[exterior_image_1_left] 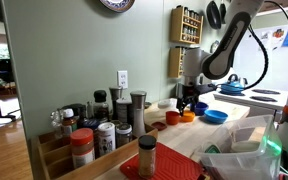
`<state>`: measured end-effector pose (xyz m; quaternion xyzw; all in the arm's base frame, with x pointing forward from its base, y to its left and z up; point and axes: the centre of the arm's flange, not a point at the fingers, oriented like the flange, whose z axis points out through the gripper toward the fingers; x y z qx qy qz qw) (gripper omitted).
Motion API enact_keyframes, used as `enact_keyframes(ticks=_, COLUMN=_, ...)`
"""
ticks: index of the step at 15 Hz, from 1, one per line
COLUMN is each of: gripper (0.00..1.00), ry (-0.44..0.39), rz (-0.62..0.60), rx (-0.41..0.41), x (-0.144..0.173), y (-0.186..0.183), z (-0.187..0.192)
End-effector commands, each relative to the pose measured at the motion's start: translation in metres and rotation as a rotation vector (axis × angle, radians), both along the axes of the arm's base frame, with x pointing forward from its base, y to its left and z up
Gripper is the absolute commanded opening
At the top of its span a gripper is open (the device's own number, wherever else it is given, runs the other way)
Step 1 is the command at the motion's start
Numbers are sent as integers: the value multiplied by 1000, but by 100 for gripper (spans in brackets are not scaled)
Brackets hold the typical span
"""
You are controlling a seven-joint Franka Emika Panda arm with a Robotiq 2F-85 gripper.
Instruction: Move the orange bowl to the right then put the orange lid on top of the bowl
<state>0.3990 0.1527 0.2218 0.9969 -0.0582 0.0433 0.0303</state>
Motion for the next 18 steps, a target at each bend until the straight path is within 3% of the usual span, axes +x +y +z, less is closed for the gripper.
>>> enact_keyframes(ticks=1, gripper=100, ry=-18, rz=-11, rx=3, x=-7, y=-4, z=15)
enact_keyframes(ticks=6, gripper=100, ry=-17, rz=-7, rx=8, x=-10, y=-3, z=41)
enact_keyframes(ticks=13, gripper=100, ry=-2, rz=128, rx=-48, x=-41, y=20, z=150)
enact_keyframes(ticks=17, gripper=100, ry=-15, rz=181, rx=-8, x=-60, y=34, z=204)
enact_keyframes(ticks=18, gripper=100, ry=-14, rz=161, rx=-26, x=-43, y=34, z=178)
